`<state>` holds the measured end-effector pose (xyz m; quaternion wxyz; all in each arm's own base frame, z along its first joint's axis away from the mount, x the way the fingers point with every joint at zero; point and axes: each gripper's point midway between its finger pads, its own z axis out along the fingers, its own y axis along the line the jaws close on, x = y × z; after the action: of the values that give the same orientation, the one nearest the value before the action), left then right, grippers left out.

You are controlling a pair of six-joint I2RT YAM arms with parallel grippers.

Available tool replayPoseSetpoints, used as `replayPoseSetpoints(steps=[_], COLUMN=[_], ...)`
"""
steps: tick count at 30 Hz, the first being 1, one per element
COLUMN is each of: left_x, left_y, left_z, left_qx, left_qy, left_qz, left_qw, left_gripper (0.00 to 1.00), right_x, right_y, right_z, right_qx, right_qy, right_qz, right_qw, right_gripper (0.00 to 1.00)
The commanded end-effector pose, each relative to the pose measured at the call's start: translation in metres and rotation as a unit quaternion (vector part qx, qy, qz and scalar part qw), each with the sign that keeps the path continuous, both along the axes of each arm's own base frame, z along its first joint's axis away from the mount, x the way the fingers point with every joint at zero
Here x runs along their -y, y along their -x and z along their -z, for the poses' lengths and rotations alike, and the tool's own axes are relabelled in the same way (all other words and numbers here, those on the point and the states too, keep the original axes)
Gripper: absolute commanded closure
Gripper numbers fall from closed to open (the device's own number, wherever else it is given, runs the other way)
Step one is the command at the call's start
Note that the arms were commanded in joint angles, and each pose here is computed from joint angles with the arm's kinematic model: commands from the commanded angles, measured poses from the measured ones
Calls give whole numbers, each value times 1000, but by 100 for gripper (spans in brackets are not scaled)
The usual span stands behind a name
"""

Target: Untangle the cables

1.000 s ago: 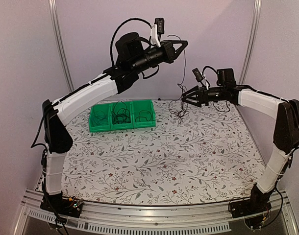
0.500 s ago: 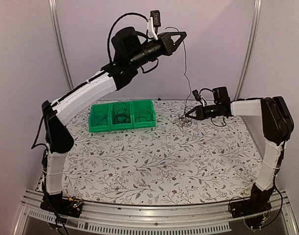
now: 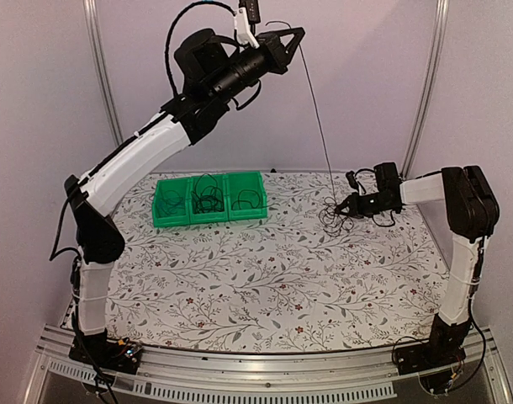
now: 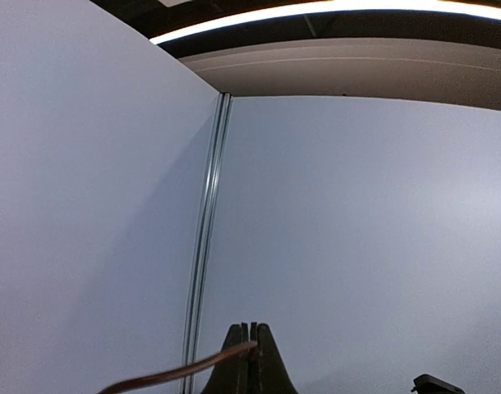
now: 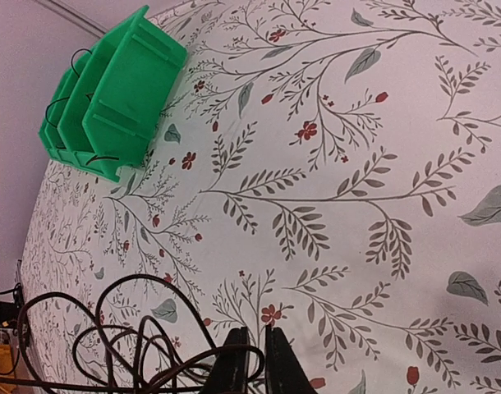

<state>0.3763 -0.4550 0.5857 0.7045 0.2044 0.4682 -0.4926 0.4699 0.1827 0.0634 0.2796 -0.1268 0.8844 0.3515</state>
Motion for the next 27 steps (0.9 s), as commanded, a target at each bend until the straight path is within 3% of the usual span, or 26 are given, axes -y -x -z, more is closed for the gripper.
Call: replayPoseSetpoints(steps=[1, 3, 6, 8, 19, 27], left_x=[-77, -92, -121, -139, -156, -131], left_y=[52, 63, 86, 97, 95, 67], left_z=[-108, -124, -153, -167, -164, -127], left_qx=[91, 103, 127, 135, 89, 35], left_qy=[119, 147, 203, 225, 210, 141], left_qz=[-49, -53, -52, -58, -93, -107], left_qw=[987, 982, 969, 963, 969, 984], left_gripper=[100, 100, 100, 100, 100, 100], right_x=[25, 28, 32, 34, 44, 23], right_y=[1, -2, -2, 1, 2, 9], right_z=[40, 40, 43, 44, 38, -18], right_qx=[-41, -39, -41, -45, -45, -3], right_qy=[49, 56, 70, 72, 73, 16], right_qz=[42, 46, 56, 56, 56, -6], right_qw=[997, 997, 995, 995, 995, 1000], right_gripper=[87, 83, 66, 61, 56, 54])
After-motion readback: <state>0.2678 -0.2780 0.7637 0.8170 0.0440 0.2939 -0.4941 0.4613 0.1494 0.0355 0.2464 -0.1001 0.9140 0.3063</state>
